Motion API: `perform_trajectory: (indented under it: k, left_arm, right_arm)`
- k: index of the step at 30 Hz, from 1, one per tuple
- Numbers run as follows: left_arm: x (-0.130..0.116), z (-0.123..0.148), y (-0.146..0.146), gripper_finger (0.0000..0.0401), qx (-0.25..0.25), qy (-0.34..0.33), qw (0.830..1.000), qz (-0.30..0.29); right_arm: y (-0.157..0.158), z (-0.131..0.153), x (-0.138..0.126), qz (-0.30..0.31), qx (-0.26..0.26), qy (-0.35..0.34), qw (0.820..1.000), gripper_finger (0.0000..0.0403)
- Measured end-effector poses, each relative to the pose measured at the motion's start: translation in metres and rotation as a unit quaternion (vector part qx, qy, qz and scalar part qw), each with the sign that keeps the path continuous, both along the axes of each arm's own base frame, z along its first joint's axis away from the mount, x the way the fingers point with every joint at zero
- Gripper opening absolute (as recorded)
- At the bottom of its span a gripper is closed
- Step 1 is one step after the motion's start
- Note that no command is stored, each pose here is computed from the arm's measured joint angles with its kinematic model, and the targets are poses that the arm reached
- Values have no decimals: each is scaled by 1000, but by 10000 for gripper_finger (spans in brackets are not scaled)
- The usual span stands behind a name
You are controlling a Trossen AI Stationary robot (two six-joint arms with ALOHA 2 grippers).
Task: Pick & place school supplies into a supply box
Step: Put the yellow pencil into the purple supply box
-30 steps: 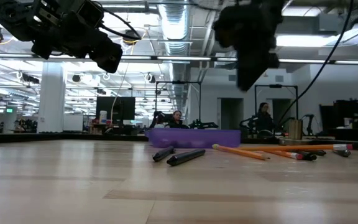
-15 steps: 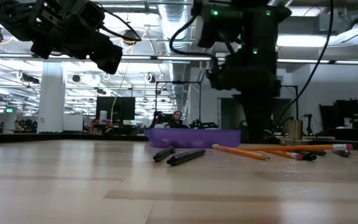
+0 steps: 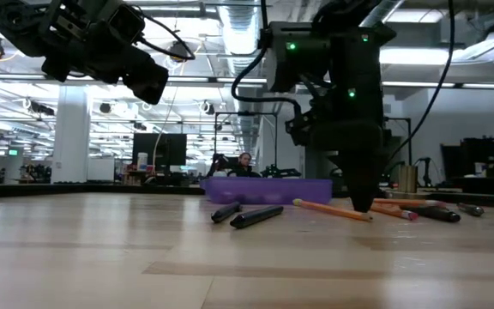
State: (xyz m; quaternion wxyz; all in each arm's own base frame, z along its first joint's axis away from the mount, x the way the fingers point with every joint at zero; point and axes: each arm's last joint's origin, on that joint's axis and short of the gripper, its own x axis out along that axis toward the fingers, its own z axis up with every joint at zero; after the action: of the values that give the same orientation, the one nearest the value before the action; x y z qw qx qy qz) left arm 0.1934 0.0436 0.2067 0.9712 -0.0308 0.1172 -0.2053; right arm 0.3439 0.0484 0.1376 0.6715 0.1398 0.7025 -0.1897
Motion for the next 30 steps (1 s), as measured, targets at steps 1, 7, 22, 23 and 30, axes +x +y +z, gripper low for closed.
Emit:
perform_trajectory:
  k: [1, 7, 22, 23, 30]
  left_arm:
    - [0, 0, 0, 144, 1, -1, 1000, 0]
    - [0, 0, 0, 144, 0, 0, 1000, 0]
    - [0, 0, 0, 144, 0, 0, 1000, 0]
    - [0, 0, 0, 144, 0, 0, 1000, 0]
    - [0, 0, 0, 144, 0, 0, 1000, 0]
  right_arm:
    - [0, -1, -1, 0, -1, 3, 1000, 129]
    - [0, -2, -1, 0, -1, 6, 1000, 127]
    - [-4, 66, -12, -88, -97, -74, 989, 127]
    - [-8, 68, -14, -112, -100, -70, 986, 127]
    - [-33, 67, -25, -211, -104, -11, 972, 127]
